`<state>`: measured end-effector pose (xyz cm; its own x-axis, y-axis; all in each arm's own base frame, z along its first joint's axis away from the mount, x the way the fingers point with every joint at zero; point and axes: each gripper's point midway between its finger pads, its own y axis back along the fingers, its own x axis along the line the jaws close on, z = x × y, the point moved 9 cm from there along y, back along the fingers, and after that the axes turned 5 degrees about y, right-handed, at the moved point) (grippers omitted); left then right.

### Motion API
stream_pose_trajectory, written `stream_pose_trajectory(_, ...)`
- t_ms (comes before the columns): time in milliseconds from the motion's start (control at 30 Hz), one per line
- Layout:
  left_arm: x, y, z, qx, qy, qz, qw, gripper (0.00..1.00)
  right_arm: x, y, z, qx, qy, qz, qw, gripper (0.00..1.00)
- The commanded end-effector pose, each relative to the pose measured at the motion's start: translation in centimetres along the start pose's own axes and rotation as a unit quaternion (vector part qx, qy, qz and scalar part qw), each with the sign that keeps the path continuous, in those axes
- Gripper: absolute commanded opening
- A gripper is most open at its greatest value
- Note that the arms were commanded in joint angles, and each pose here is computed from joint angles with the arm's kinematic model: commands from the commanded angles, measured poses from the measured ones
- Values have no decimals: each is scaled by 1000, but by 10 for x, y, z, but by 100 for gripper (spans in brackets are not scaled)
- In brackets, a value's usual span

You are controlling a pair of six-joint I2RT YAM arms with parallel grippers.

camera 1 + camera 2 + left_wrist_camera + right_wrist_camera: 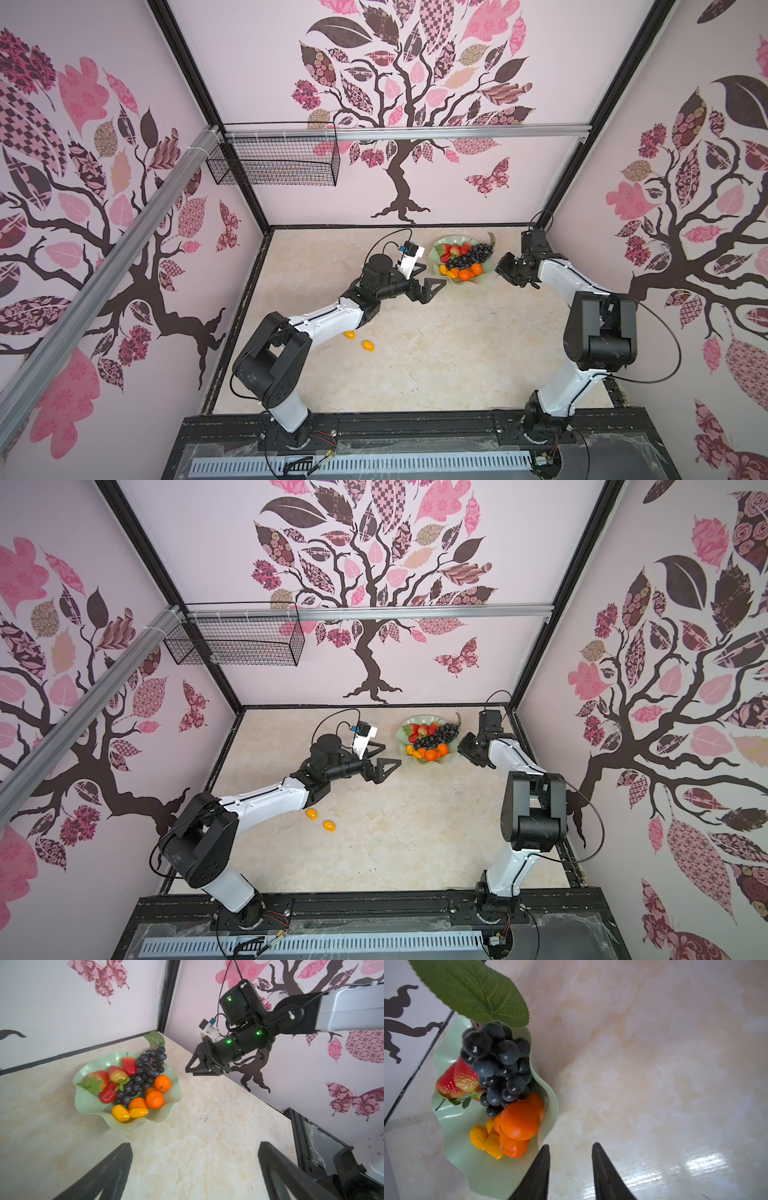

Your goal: Place and organize the fake fruits in the fruit bowl

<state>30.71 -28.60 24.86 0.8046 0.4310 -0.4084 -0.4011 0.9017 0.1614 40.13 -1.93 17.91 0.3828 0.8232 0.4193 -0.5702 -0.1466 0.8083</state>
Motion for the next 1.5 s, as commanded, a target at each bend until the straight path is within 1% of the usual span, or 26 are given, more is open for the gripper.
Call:
stream_pose_trajectory(0, -10, -5, 4, -4, -23, -14, 1000, 99, 6, -7, 11, 8, -3, 35, 999, 37)
stream_pose_trajectory(300, -12, -10, -2, 5, -24, -18, 1000, 99, 3, -32, 23, 40, 6, 37, 999, 37)
stream_pose_trajectory(767, -12, -10, -2, 11, -25, -15, 1000, 99, -4, -58, 16, 88, 3, 33, 996, 32)
stream_pose_trajectory(933, -12, -10, -3, 14, -27, -15, 999, 99, -4, -61, 14, 94, 4, 41, 995, 27)
stream_pose_trajectory(1100, -12, -9, -3, 17, -29, -14, 999, 98, -1, -60, 14, 98, 10, 60, 993, 25)
stream_pose_trajectory(1200, -11, -9, -2, 18, -30, -11, 999, 99, 0, -59, 11, 101, 19, 65, 993, 22)
stream_pose_trajectory(1467, -5, -7, 0, 16, -21, -5, 1000, 99, 1, -58, -2, 114, 32, 79, 990, 18)
